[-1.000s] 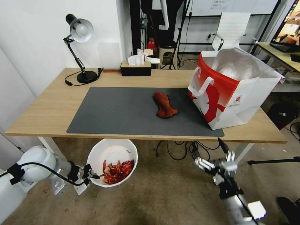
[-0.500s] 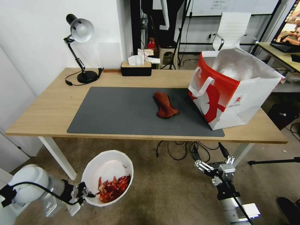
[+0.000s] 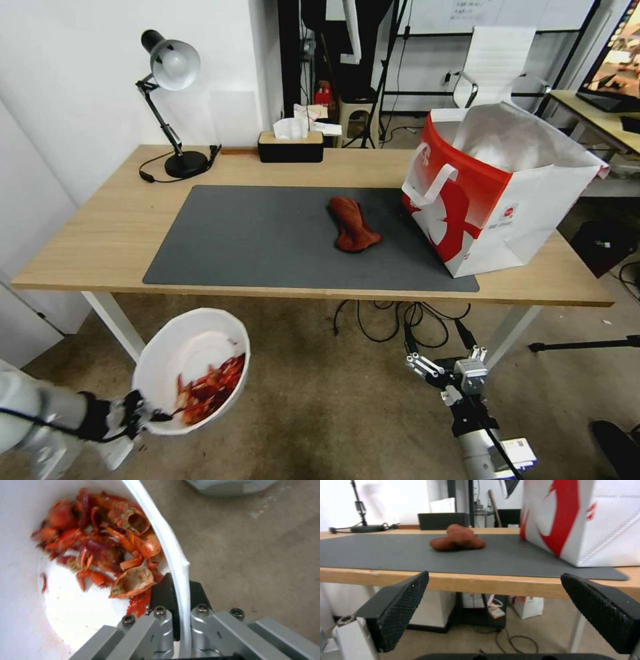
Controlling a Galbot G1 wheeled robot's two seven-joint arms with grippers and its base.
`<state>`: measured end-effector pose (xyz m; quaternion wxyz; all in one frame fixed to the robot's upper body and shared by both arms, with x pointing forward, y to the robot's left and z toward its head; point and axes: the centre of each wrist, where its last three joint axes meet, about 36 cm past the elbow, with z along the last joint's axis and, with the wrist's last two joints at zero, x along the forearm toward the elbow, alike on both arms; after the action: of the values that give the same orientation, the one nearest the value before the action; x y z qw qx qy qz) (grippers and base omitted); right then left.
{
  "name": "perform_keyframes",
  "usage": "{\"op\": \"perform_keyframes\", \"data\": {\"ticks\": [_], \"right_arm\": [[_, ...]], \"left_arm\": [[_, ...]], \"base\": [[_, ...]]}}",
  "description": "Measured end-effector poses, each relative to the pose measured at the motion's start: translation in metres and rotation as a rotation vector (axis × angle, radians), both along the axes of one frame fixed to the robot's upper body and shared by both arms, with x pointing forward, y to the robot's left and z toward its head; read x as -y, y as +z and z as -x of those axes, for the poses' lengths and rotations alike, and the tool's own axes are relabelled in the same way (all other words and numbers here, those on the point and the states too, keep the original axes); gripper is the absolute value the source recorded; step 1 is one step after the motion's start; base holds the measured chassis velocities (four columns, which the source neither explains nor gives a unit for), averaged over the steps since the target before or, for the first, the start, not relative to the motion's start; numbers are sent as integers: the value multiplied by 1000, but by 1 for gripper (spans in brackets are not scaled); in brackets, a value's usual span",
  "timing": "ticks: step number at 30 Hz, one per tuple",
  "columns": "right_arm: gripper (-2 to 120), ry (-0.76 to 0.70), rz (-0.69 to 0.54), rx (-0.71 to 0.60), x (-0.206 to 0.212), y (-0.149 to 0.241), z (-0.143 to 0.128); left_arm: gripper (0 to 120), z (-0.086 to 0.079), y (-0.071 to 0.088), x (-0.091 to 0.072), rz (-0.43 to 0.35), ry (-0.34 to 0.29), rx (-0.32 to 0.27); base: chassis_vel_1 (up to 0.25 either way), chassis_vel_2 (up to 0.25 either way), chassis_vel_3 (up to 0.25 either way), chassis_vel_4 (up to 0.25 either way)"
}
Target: Sweep shrimp from table into container with towel, then put container into takeout bag.
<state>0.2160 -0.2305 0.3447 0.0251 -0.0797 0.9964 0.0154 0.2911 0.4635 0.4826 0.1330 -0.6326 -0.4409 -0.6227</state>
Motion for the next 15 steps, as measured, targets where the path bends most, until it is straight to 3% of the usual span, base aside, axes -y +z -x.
{"op": "perform_keyframes", "data": {"ticks": [1, 3, 4, 7, 8, 11, 12, 15], "right_arm": [[100, 0, 0, 0, 0, 0, 0], [100, 14, -5, -14, -5, 0, 1], [100, 14, -5, -14, -5, 0, 1], [100, 24, -7, -28, -10, -2, 5], [100, 24, -7, -28, -10, -2, 5], [100, 28, -7, -38, -13, -3, 10], [100, 28, -7, -38, -13, -3, 10], [100, 29, -5, -43, -13, -4, 12]], "left_arm": [[0, 0, 0, 0, 0, 0, 0], [0, -1, 23, -6, -20, -3, 32], [0, -1, 23, -6, -20, -3, 32], [0, -17, 72, -3, -60, -37, 113], [0, -17, 72, -3, -60, -37, 113], [0, -30, 109, 8, -44, -47, 174], [0, -30, 109, 8, -44, -47, 174], [0, -41, 130, 23, -16, -49, 204]], "base": [[0, 0, 0, 0], [0, 0, 0, 0], [0, 0, 0, 0], [0, 0, 0, 0], [0, 0, 0, 0], [0, 0, 0, 0], [0, 0, 0, 0], [0, 0, 0, 0]]}}
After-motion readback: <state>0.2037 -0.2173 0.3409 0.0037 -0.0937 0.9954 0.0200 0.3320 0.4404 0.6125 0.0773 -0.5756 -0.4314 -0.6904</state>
